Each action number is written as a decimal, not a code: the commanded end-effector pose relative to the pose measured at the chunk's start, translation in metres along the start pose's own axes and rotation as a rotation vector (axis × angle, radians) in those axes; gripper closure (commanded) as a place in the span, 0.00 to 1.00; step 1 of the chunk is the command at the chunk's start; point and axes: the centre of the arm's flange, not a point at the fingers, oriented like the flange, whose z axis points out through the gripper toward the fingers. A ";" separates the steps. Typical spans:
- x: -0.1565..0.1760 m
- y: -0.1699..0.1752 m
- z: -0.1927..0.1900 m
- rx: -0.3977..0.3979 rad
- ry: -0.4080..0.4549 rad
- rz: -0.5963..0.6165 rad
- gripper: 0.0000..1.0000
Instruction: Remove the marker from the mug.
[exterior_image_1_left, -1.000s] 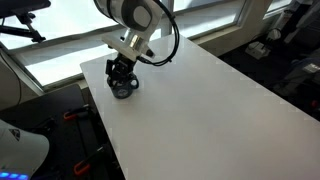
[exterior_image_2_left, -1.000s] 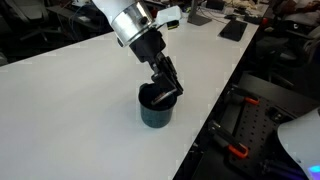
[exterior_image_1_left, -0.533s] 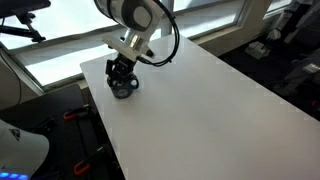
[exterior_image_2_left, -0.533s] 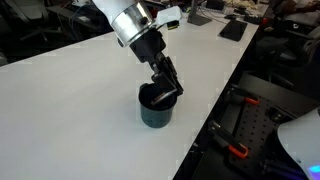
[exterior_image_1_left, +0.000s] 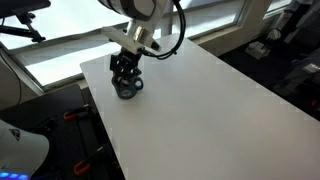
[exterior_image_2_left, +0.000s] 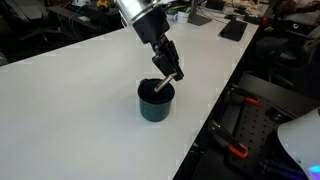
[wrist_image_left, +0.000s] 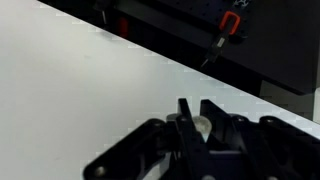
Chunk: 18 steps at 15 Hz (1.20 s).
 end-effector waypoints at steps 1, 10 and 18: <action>-0.039 0.001 -0.024 -0.044 0.075 0.060 0.95; -0.090 -0.008 -0.065 -0.143 0.189 0.103 0.95; -0.098 0.022 -0.057 -0.192 0.164 0.207 0.95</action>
